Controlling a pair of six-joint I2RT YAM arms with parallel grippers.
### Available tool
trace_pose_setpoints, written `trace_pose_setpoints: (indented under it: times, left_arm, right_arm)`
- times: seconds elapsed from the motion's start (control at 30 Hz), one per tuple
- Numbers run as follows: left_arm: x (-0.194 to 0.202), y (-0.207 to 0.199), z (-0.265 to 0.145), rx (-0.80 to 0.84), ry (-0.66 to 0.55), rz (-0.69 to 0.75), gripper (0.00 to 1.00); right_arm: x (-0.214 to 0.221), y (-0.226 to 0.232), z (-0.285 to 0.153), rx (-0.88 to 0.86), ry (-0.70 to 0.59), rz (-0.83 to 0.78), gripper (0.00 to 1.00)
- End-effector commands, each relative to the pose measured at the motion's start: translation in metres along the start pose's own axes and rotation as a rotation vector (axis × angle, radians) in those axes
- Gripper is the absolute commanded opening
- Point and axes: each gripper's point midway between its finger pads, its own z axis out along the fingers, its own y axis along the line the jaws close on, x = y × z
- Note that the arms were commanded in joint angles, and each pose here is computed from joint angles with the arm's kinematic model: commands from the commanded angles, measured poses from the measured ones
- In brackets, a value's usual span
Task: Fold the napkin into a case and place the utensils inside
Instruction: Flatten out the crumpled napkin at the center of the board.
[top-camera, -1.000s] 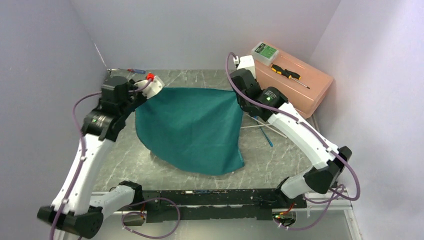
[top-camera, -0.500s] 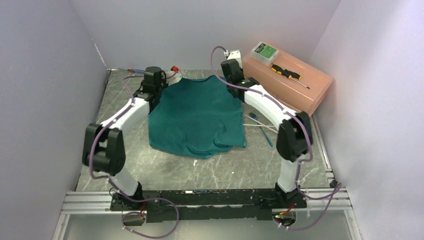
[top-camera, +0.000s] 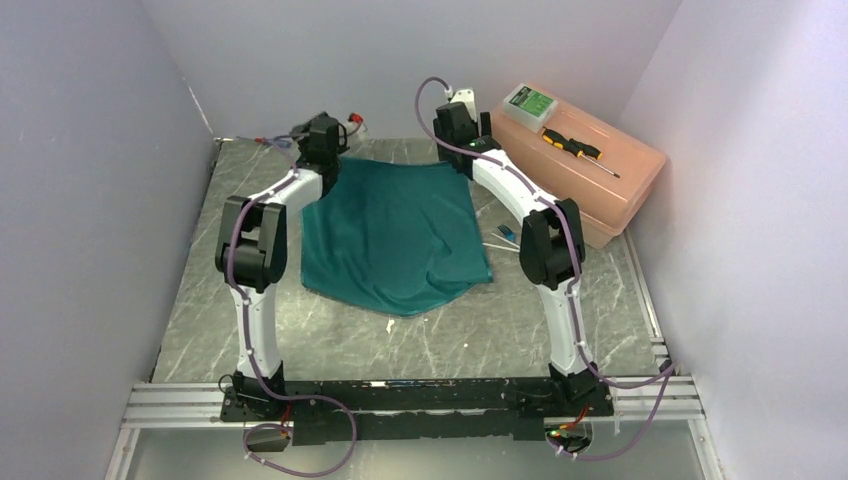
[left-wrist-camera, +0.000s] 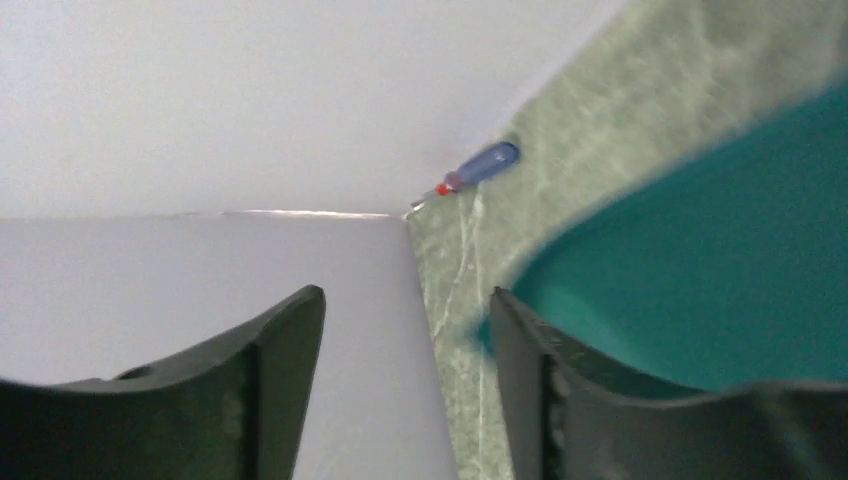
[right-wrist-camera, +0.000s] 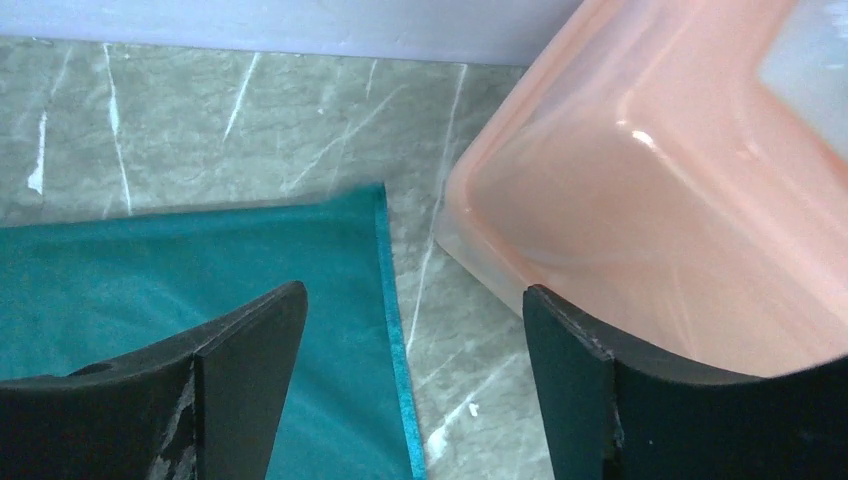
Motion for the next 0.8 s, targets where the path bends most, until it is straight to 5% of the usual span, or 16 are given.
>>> trace_pose_setpoints:
  times: [0.0, 0.07, 0.4, 0.57, 0.77]
  left_arm:
    - [-0.011, 0.068, -0.016, -0.105, -0.002, -0.152, 0.78]
    - [-0.015, 0.054, -0.039, 0.024, -0.039, -0.200, 0.94]
    - [0.017, -0.061, -0.228, 0.832, -0.102, -0.292, 0.92]
    - [0.061, -0.120, -0.266, 0.966, -0.011, -0.286, 0.84]
    - [0.082, -0.164, -0.265, 1.011, 0.048, -0.290, 0.86]
  right_arm:
    - [-0.040, -0.015, -0.045, 0.011, -0.072, 0.097, 0.84]
    - [-0.026, -0.012, -0.068, -0.015, -0.079, 0.089, 0.84]
    - [0.093, 0.046, -0.193, -0.304, 0.053, 0.055, 0.75]
    - [0.137, 0.071, -0.225, -0.445, 0.116, 0.067, 0.73]
    - [0.176, 0.093, -0.226, -0.541, 0.212, 0.105, 0.74]
